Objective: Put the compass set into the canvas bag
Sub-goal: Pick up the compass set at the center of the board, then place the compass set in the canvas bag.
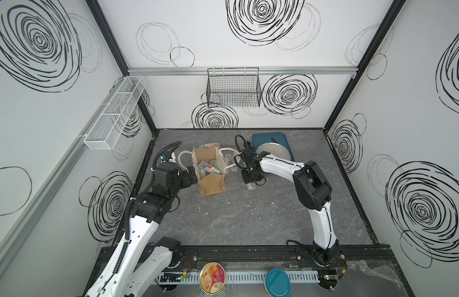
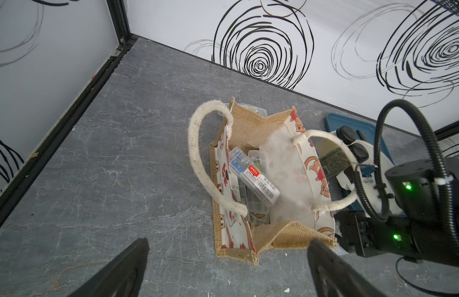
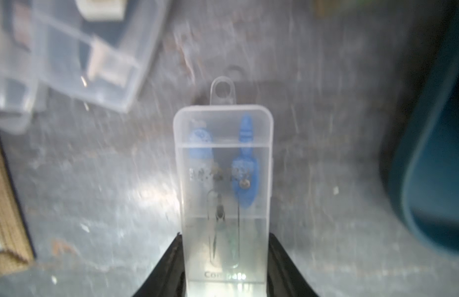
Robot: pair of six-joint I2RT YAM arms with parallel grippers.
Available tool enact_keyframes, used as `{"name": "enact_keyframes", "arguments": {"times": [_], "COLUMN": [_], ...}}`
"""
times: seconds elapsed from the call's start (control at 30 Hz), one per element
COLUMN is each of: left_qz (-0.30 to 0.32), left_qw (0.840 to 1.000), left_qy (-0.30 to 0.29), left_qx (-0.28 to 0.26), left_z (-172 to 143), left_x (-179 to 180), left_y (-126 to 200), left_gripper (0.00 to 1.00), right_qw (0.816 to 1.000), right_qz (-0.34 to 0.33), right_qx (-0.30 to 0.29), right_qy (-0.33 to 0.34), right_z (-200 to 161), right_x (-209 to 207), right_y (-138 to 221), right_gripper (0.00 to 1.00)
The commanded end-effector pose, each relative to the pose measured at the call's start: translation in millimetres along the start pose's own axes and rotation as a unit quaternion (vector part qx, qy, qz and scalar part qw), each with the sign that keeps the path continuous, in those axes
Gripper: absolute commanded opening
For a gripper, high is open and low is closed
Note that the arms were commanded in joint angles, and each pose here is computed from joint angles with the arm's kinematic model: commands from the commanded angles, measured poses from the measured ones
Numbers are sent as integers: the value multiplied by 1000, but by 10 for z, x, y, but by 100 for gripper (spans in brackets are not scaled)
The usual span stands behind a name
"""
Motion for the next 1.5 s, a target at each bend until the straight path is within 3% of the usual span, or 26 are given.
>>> {"name": "enact_keyframes", "arguments": {"times": [0.0,0.43,0.57,0.8,0.97,1.2,1.47], "left_qz": [-3,-20,-20,-10,-6,2,3], "left_qw": [1000,1000,1000,1000,1000,999,1000], "left_qy": [1,8,5,7,8,3,7], "left_qx": [-14,-8,-12,-26,-28,-31,-31], "left_z": [55,57,74,94,115,153,132], "left_x": [-13,-78,-99,-64,-62,-67,-44], "left_y": [11,-48,-6,45,66,105,127], "left_gripper": [99,99,99,99,99,99,99], "right_qw": [1000,990,982,954,942,930,947], "right_qz": [2,-38,-40,-14,10,30,28], "right_qx": [-19,-136,-185,-289,-298,-283,-214], "right_qy": [-7,-17,5,85,153,232,237], "right_z": [-112,-374,-263,125,557,1137,1232], "right_x": [-13,-209,-181,329,815,1342,1387], "right_y": [285,1549,1949,2490,2369,1833,940], "right_gripper": [45,43,43,43,43,44,44]}}
Point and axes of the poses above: each gripper's point midway between its finger pads, its own y axis back along the fingers, its own x axis along the line the jaws close on, z = x × y, the point moved 8 cm from there along y, back along the fingers, and after that the axes turned 13 degrees about y, right-handed, at the moved point
